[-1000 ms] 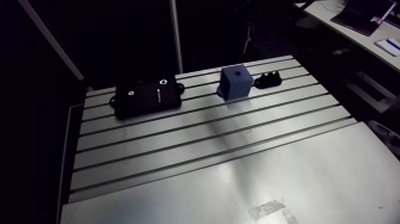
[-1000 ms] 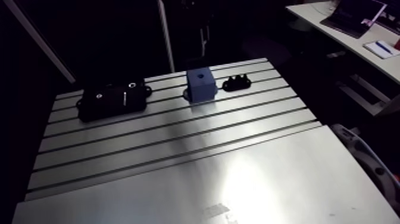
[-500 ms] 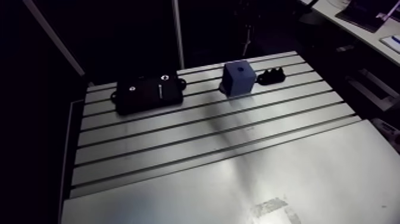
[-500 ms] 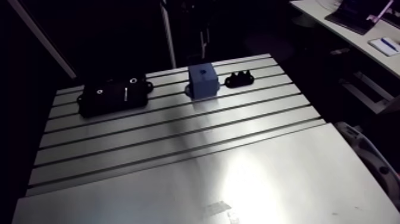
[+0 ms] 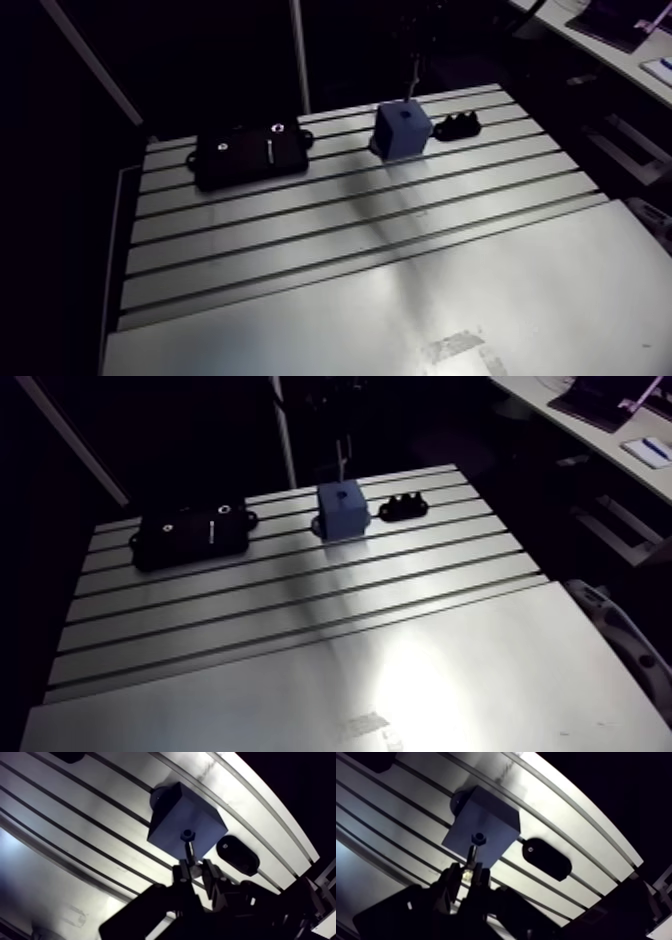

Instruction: Pick up the M10 bolt and insert it into the hex recess until seated.

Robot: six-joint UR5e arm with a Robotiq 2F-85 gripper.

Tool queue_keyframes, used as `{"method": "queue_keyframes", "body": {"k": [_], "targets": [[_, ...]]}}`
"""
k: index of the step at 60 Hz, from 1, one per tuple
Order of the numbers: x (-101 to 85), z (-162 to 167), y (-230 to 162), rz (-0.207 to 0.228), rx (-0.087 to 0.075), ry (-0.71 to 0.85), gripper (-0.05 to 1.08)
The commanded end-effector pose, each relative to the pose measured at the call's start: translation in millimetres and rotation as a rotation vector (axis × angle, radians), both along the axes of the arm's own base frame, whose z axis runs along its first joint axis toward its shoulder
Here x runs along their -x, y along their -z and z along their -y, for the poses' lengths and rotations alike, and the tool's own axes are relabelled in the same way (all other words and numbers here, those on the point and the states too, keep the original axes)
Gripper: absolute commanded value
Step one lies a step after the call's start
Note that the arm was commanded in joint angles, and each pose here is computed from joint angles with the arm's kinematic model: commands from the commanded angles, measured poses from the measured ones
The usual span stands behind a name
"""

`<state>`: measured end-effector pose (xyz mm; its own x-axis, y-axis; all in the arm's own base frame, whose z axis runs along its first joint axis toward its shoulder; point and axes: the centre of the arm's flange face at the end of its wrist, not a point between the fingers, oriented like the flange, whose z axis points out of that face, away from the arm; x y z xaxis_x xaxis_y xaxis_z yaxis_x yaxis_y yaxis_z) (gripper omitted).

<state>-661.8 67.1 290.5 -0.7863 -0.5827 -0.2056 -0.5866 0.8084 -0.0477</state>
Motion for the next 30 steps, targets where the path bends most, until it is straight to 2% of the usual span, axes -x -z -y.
{"method": "queue_keyframes", "body": {"k": [1, 30], "targets": [[0.7, -0.1, 8.7, 0.009, 0.003, -0.001, 0.77], [1.7, -0.4, 16.8, 0.02, 0.006, 0.0, 0.77]]}}
